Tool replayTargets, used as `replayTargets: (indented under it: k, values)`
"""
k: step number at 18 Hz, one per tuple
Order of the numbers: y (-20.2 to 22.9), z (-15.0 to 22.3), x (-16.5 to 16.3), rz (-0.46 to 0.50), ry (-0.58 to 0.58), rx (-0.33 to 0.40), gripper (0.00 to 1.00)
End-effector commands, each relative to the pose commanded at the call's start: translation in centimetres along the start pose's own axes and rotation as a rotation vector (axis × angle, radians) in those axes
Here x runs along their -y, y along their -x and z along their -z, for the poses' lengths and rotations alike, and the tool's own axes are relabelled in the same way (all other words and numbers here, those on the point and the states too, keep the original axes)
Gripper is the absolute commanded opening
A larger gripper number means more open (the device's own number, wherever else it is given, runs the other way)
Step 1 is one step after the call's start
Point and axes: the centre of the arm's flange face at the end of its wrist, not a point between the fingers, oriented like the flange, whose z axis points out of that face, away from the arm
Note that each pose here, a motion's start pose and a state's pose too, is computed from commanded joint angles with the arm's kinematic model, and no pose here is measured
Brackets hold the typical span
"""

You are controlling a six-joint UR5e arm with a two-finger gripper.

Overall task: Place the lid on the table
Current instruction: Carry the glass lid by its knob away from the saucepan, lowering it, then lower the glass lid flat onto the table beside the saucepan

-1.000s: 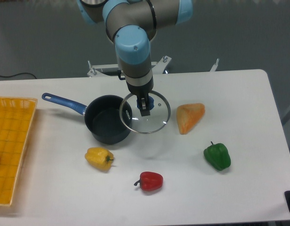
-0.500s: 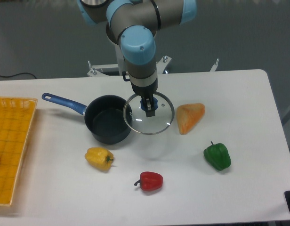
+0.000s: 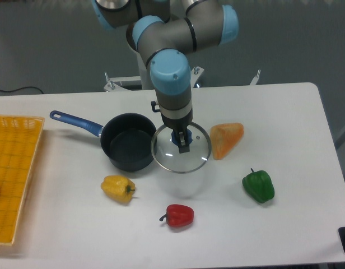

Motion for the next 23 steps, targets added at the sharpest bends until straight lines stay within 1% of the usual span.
replayTargets:
  k: [4, 11, 12, 14, 18, 22, 23]
  values:
    - [1.0, -1.4, -0.3, 0.002, 0.005, 0.008, 0.25]
    - [2.2, -3.8, -1.3, 0.016, 0.002, -0.016, 0.25]
    - [2.4, -4.1, -1.4, 0.017, 0.018, -0.017, 0.25]
    - [2.3, -4.7, -1.6, 0.016, 0.052, -0.031, 0.25]
    - [2.5, -6.4, -1.6, 0.027, 0.047, -0.059, 0.25]
    - [3.0, -7.2, -1.6, 0.055, 0.050, -0.044, 0.25]
    - [3.1, -7.5, -1.5, 0.055, 0.052, -0.042, 0.21]
